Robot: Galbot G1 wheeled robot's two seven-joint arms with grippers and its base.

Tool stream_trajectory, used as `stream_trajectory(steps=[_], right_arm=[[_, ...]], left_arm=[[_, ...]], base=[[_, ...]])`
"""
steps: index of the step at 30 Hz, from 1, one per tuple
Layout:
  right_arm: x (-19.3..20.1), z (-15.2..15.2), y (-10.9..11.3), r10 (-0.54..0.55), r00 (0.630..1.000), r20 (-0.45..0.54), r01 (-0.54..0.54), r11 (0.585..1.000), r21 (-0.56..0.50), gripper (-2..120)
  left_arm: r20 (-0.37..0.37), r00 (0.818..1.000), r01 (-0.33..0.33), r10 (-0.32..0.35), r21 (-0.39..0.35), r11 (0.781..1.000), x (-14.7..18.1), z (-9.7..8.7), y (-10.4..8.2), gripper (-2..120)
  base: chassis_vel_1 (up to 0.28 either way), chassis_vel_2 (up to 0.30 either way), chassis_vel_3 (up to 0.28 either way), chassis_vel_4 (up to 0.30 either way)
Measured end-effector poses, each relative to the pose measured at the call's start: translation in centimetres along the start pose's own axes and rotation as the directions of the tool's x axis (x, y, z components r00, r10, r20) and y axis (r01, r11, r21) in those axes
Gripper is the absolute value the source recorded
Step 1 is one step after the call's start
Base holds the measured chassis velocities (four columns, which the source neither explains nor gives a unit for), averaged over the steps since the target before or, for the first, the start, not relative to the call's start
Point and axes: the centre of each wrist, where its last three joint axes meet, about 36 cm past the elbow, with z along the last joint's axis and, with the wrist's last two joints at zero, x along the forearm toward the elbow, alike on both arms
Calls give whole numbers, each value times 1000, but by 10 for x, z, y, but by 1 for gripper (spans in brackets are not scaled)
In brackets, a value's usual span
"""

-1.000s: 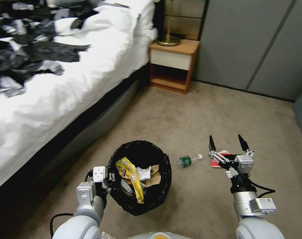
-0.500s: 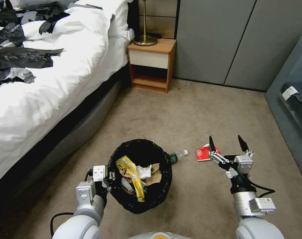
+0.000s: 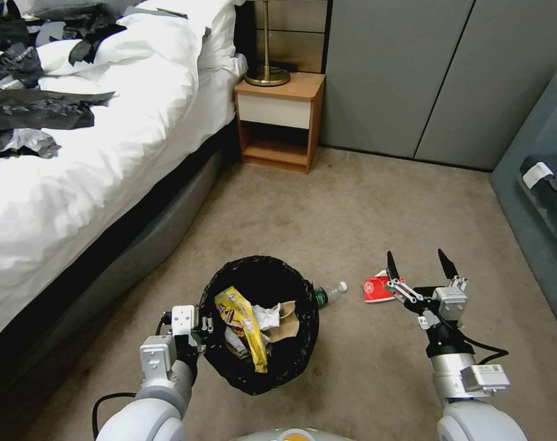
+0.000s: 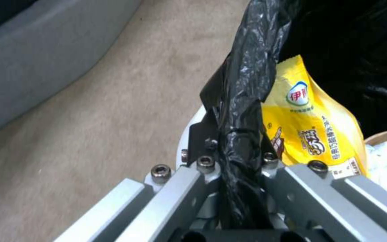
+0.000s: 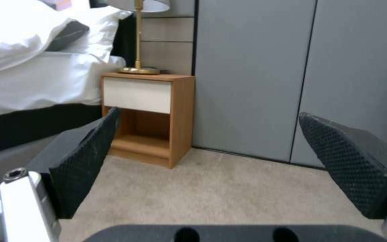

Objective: Pick up the trash bin, then pick up the garbage from the floor and place it into the trash bin.

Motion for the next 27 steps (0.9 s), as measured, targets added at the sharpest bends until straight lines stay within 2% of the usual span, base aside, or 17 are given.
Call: stream_trajectory(steps=[16,22,27], right_arm=[[-4,6,-5,-35,999,30,35,999,8,100],[-8,8,-9,-48,997,62,46,999,25,100],[-13,16,-20,-56,995,83,49,995,83,100]], left_arm=[[3,1000,6,-6,2,1000,1,0,0,0],[6,1000,6,-6,3,1000,1,0,0,0],[4,1000,8,-8,2,1000,0,0,0,0]], base=[[-213,221,206,-207],[-113,73,92,-105],[0,0,0,0]])
